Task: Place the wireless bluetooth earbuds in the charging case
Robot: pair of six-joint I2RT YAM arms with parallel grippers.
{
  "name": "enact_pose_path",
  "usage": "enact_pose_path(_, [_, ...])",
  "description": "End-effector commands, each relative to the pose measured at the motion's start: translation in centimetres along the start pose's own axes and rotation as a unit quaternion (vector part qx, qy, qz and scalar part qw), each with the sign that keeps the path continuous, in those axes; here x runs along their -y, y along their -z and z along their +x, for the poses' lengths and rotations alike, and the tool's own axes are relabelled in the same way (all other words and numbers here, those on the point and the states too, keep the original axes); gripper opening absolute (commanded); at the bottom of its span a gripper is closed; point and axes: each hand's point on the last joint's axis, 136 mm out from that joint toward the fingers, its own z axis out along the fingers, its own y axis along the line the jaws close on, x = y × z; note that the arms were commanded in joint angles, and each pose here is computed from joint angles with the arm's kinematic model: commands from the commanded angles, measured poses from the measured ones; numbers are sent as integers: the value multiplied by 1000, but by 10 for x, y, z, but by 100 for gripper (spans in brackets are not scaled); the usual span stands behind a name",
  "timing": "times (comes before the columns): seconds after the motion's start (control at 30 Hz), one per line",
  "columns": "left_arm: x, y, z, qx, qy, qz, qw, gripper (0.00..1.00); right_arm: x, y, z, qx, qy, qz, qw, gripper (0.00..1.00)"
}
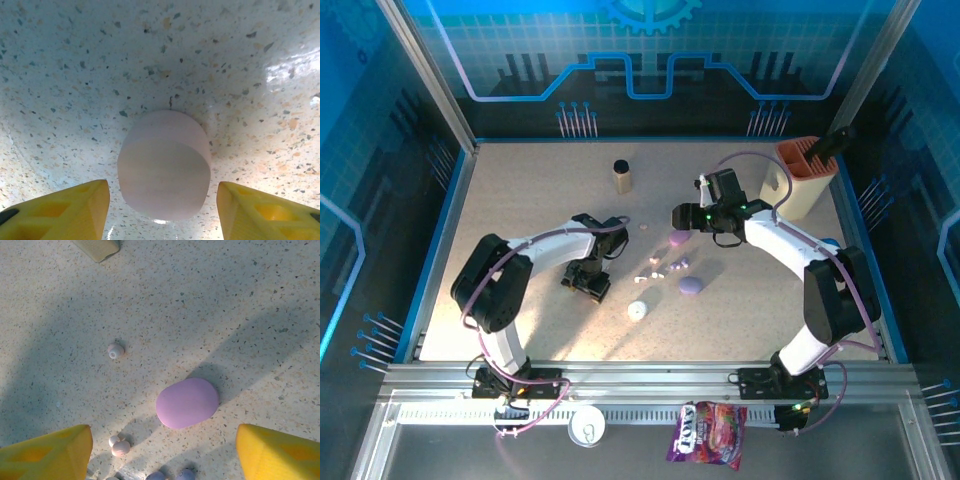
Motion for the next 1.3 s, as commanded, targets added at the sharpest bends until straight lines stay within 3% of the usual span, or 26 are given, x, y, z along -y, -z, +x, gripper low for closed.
enact_pose_path(0.0, [0, -4, 2, -21, -3, -7, 1000, 59, 0, 8, 2, 1, 1, -5, 1000, 75])
enact_pose_path(0.1, [1, -7, 0, -23, -5, -10, 1000, 58, 1, 10, 2, 3, -1, -5, 1000, 75])
enact_pose_path(0.23, [1, -8, 0, -27, -8, -9, 1000, 44, 2, 14, -1, 7, -5, -9, 1000, 75])
enact_pose_path(0.37, [-1, 2, -3, -3, -10, -11, 1000, 40, -4, 20, -2, 7, -15, -32, 999, 74])
enact_pose_path(0.57, [2, 30, -33, 95, -42, 3, 995, 39, -22, 43, 3, 12, -17, -77, 997, 73])
enact_pose_path(0.67, [12, 41, -59, 164, -77, 24, 983, 36, -32, 55, 12, 7, -20, -100, 995, 73])
enact_pose_path(0.9, [53, 91, -107, 337, -163, 113, 920, 34, -50, 70, 38, -28, -30, -156, 987, 72])
enact_pose_path(1.13, [94, 141, -108, 483, -287, 153, 813, 29, -73, 65, 58, -71, -16, -204, 976, 70])
enact_pose_path(1.27, [105, 151, -101, 516, -335, 157, 773, 29, -87, 62, 60, -80, -10, -222, 972, 68])
